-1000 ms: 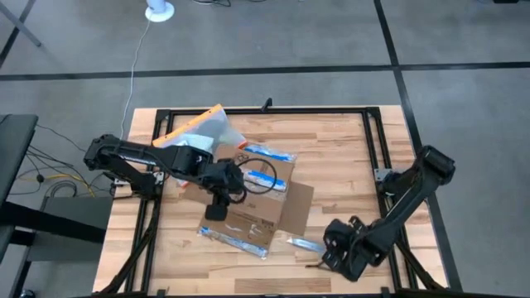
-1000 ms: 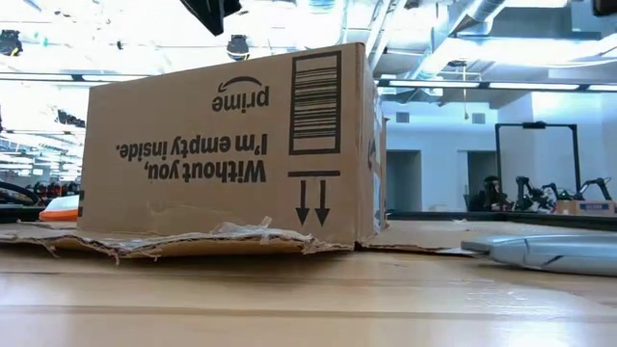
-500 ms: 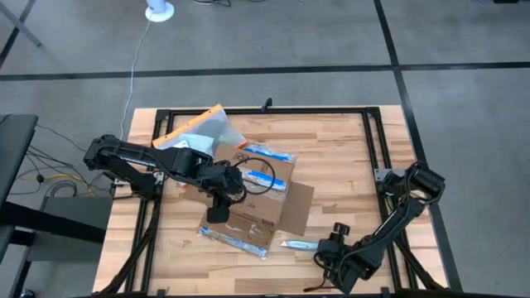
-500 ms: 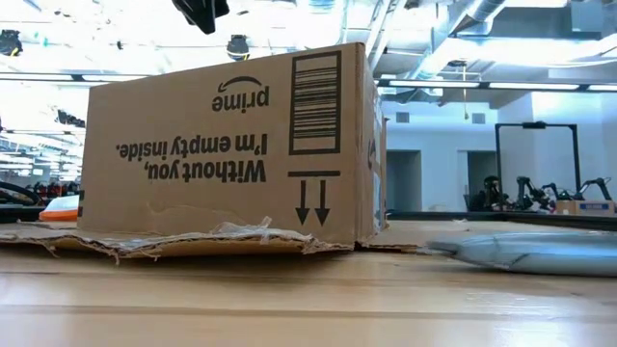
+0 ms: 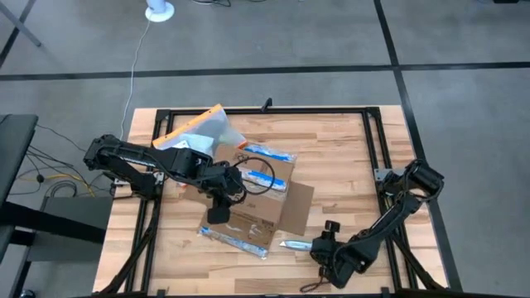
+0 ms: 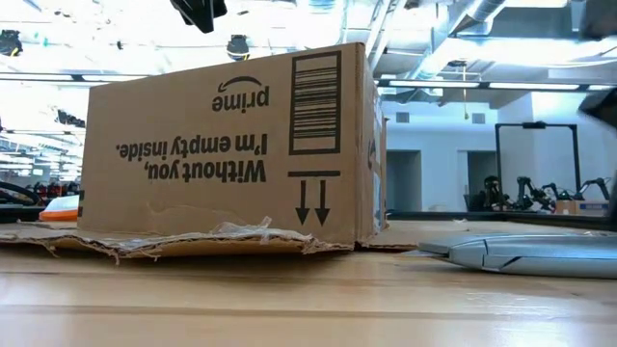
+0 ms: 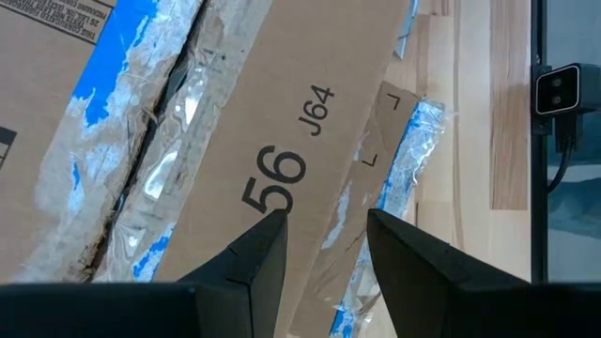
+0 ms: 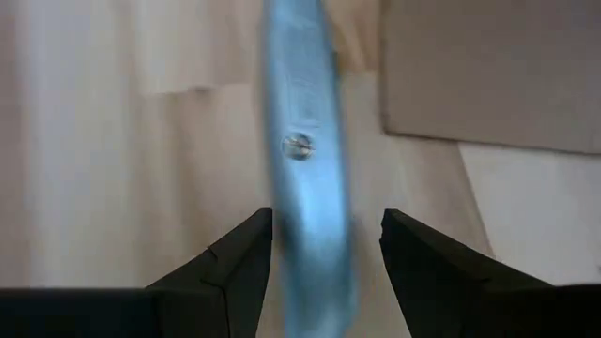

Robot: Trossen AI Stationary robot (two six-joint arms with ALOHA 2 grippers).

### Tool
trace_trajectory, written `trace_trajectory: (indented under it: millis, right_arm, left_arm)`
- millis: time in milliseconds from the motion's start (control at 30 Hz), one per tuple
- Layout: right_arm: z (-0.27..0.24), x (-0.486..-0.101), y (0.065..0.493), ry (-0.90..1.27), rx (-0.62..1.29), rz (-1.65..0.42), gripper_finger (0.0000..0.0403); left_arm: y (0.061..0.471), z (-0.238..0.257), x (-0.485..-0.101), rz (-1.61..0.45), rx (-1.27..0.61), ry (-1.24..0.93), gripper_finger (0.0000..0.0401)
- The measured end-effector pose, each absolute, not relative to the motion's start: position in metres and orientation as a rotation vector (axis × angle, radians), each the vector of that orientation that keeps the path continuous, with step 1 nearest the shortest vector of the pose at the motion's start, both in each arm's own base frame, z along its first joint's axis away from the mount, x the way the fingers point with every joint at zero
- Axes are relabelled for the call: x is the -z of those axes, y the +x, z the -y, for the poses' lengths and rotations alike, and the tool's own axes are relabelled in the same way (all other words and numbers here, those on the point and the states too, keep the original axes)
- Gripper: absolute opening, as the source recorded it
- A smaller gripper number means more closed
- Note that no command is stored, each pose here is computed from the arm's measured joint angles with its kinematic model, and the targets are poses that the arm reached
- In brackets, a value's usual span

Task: Unpack boxes
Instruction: Break down the box using the silver cutter until it is completely flat

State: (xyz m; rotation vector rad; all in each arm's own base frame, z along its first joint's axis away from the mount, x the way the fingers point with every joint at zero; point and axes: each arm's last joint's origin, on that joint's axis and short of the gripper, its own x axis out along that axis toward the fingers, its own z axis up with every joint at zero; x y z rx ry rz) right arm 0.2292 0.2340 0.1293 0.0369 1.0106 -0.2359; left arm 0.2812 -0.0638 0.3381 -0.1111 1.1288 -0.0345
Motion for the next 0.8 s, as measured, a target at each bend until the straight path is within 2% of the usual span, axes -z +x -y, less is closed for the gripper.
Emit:
trace_trajectory:
  millis: [333,400,500,567,700,800]
  right_arm:
    - [-0.224,-0.110,0.235,0.157,0.111,-0.966,0.0177]
    - [-0.221,-0.109,0.237,0.172,0.124,-0.990,0.0159]
    - [-0.216,-0.109,0.240,0.176,0.124,-1.014,0.0106]
    - [-0.213,-0.109,0.243,0.177,0.122,-1.016,0.0104]
    - [-0.212,-0.122,0.248,0.203,0.108,-0.999,0.0104]
    - [-0.208,-0.149,0.250,0.177,0.079,-0.980,0.0104]
  left_arm:
    - [0.277,0.063,-0.336,-1.180,0.010,-0.126,0.0135]
    - [0.277,0.063,-0.336,-1.174,0.010,-0.129,0.0135]
    - [0.278,0.063,-0.337,-1.164,0.010,-0.132,0.0135]
    - [0.278,0.064,-0.337,-1.162,0.006,-0.140,0.0135]
    - [0.280,0.064,-0.338,-1.142,0.001,-0.160,0.0135]
    - [0.282,0.065,-0.348,-1.096,0.014,-0.164,0.0135]
